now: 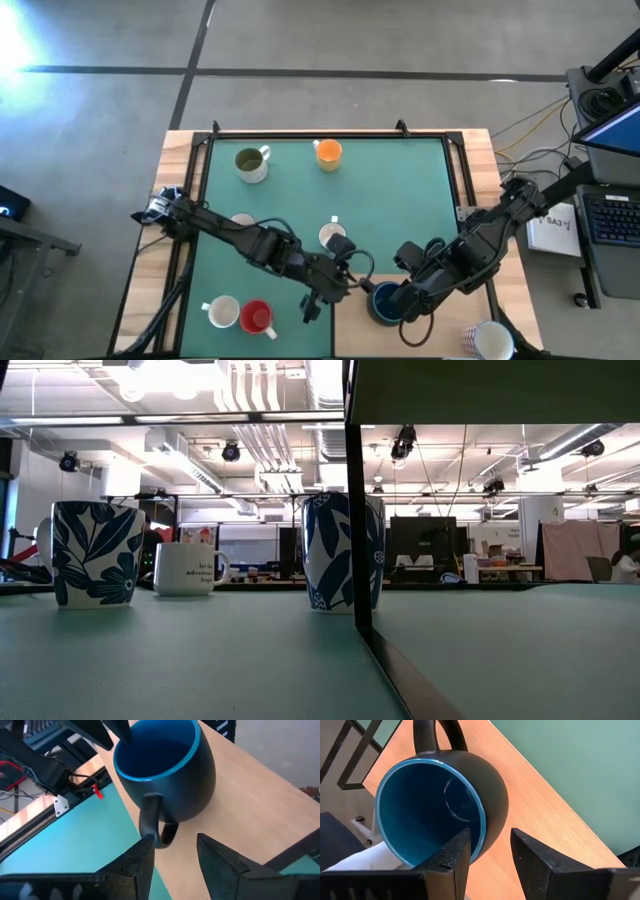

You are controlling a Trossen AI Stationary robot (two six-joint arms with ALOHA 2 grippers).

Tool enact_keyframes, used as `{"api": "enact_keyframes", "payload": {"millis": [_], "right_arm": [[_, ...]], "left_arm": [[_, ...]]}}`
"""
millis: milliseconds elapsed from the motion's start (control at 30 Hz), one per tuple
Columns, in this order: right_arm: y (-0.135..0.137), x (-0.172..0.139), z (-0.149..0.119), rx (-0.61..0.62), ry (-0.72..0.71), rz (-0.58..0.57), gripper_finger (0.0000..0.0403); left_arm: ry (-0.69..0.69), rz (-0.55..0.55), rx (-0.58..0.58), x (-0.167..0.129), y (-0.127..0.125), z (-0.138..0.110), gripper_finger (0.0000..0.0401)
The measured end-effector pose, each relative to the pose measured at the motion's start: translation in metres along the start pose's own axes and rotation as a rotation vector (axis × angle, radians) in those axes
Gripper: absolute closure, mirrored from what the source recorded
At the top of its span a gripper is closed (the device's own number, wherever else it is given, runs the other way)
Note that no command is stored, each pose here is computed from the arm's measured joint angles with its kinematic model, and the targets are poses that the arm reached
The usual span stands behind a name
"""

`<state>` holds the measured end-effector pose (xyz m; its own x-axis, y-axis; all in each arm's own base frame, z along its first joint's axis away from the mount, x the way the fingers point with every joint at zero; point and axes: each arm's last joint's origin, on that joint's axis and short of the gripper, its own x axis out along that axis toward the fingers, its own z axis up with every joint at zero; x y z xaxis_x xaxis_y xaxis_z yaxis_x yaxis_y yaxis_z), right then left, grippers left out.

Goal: Place coffee mugs
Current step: Put the black mug on the shelf

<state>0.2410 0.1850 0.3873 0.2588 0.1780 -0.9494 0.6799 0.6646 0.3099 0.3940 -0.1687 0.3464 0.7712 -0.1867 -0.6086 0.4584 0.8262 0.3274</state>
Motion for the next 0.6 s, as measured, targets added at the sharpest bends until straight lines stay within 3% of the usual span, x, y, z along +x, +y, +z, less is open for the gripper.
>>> {"api": "enact_keyframes", "payload": {"millis": [600], "right_arm": [[0.005, 0.012, 0.000, -0.061, 0.023, -0.040, 0.0280]], "left_arm": [[-0.057, 0.003, -0.008, 0.014, -0.001, -0.005, 0.0272]]}}
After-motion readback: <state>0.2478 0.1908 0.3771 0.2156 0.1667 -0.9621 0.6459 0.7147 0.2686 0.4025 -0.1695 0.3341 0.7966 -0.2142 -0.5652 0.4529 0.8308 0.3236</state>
